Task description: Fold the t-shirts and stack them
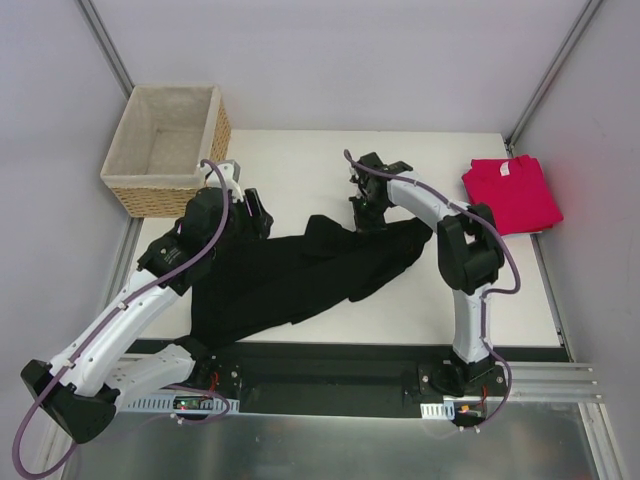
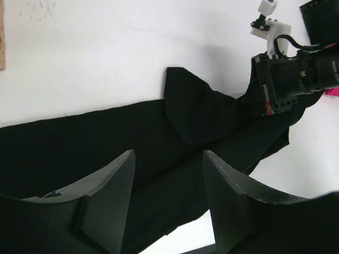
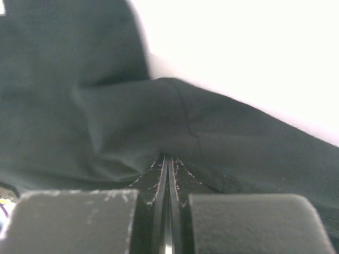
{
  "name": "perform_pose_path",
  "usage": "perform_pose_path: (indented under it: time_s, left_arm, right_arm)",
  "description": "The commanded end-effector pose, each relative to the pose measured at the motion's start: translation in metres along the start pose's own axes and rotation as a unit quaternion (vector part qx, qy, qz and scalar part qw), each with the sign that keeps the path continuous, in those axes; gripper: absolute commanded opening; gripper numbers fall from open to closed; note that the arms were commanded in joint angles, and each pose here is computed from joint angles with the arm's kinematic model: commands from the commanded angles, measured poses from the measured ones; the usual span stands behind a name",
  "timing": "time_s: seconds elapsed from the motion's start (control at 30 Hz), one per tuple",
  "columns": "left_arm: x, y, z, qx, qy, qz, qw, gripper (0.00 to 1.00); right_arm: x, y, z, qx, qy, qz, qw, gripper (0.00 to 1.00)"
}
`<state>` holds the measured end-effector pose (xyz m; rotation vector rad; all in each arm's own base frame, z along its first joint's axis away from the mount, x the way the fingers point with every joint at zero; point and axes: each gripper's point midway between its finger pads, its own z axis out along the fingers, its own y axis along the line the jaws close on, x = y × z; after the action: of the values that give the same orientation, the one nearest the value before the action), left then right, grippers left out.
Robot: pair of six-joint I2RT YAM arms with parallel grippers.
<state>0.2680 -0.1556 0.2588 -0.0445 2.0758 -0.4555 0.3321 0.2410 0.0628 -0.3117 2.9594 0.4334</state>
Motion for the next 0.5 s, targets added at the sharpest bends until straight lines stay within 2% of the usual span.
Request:
perform_pose_path:
  time_s: [0.0, 0.27, 0.4, 0.47]
  left_arm:
    - [-0.004, -0.002, -0.012, -0.006, 0.013, -0.039, 0.999, 0.53]
    - [-0.029, 0.003, -0.046, -0.035, 0.007, -0.049, 0.998, 0.53]
    - [-0.035, 0.002, -0.057, -0.041, 0.010, -0.062, 0.997, 0.53]
    - [-0.031, 0.003, -0.056, -0.044, 0.017, -0.070, 0.996, 0.53]
  right_arm:
    - [0.025, -0.021, 0.001, 0.065, 0.077, 0.032, 0.994, 0.01]
    - [0.067, -0.068, 0.007, 0.140, 0.181, 0.104, 0.968, 0.00]
    - [0.078, -0.088, 0.005, 0.160, 0.190, 0.139, 0.959, 0.00]
    - [0.076, -0.103, -0.004, 0.174, 0.172, 0.159, 0.956, 0.01]
